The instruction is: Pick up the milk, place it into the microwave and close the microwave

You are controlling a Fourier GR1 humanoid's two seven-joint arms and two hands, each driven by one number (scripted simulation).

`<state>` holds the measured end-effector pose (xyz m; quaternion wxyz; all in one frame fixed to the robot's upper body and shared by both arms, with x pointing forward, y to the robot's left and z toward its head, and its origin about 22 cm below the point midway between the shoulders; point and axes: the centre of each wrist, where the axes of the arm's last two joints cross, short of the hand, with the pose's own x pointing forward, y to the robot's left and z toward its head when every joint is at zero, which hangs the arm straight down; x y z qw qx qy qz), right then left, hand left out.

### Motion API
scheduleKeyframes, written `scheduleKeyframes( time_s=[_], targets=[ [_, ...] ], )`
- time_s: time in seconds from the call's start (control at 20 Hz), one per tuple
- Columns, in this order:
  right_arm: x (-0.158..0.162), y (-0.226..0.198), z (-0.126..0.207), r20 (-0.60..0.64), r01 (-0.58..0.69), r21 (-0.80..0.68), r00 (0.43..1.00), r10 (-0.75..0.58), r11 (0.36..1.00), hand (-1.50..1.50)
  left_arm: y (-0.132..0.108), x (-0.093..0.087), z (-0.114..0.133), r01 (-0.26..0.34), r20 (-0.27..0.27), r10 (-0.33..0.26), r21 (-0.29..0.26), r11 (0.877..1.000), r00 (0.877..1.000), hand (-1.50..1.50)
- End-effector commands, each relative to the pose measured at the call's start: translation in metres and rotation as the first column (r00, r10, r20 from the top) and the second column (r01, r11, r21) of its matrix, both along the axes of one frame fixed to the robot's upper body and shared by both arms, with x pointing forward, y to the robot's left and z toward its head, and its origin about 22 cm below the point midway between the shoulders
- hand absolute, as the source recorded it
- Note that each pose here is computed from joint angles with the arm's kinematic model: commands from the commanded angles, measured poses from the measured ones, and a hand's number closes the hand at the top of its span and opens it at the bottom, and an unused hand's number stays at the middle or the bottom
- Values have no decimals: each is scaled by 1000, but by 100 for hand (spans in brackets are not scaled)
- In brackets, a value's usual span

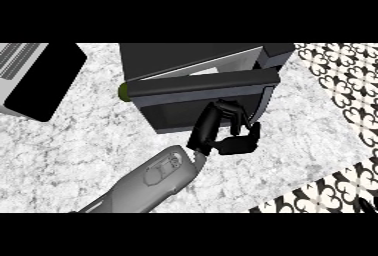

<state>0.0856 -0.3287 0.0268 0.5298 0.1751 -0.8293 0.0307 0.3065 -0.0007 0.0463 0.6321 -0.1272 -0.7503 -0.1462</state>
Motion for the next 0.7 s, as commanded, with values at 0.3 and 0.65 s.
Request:
scheduleKeyframes(
  time_s=[0.3, 0.65],
  targets=[
    [5, 3, 18, 50, -106, 35, 993, 104, 994, -150, 0, 37, 22, -57, 20, 57, -46, 997, 998, 150],
    [5, 1, 30, 62, -140, 32, 988, 138, 990, -150, 4, 49, 19, -85, 28, 86, -47, 995, 996, 150]
  ],
)
